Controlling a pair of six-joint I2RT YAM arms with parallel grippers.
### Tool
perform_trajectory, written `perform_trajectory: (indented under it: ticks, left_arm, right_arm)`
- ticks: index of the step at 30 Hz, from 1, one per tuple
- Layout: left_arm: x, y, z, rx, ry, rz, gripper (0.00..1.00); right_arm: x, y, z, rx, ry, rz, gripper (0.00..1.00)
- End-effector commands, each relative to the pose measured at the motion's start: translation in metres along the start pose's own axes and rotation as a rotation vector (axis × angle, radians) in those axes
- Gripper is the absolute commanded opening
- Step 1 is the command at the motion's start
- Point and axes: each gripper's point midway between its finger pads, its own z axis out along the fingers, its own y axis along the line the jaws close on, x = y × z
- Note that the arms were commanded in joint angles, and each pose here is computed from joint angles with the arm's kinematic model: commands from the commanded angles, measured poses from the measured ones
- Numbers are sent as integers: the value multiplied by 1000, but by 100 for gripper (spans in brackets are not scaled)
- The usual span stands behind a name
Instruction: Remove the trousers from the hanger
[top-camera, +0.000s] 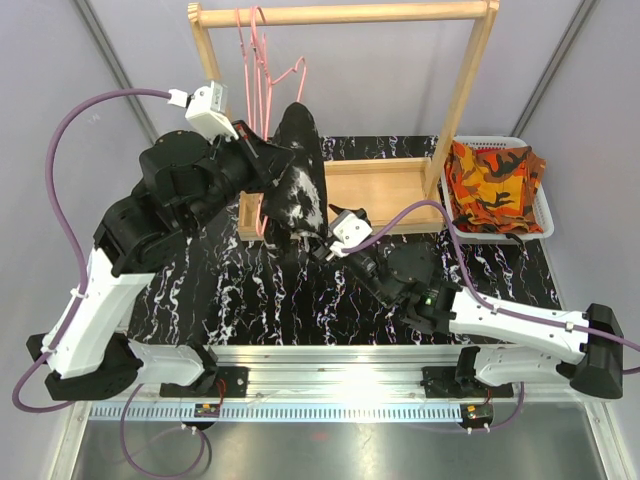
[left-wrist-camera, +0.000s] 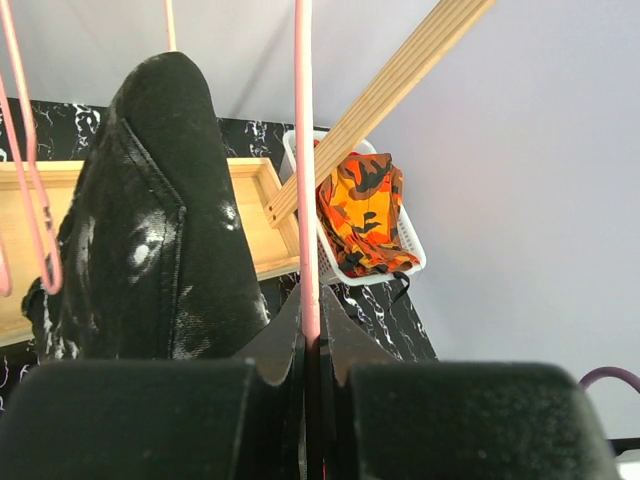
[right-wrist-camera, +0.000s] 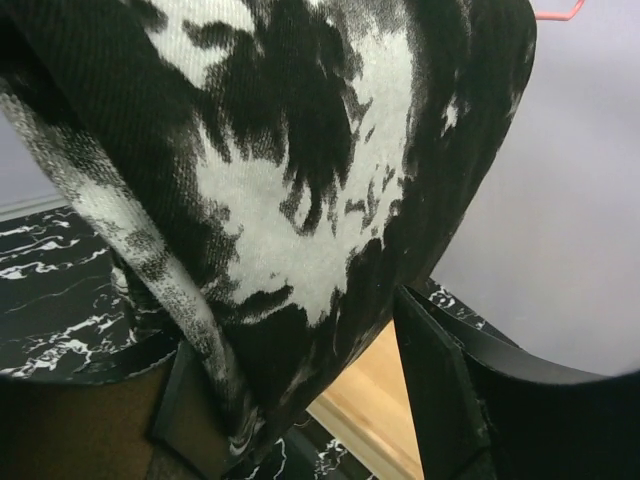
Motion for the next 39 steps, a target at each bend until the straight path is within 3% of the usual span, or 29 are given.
perform_trajectory:
  ticks: [1,11,23,29,39]
  left_arm:
    - [-66,-33,-26,132,-221,-64,0]
    - [-71,-27,-28,107,-255,-89,0]
    - [-76,-21,-36,86,-276,-84,0]
    - [-77,-21,-35,85,-277,-83,0]
    - [-77,-18,-35,73,-286,-86,0]
  right_arm:
    - [-23,0,3,-19,-67,81,68]
    - [-32,9,31,15,-97,127,89]
    - [-17,-10,43,263,-67,51,86]
    - [-15,-4,44,229,-67,38,82]
    - [-16,3,43,188,-79,68,85]
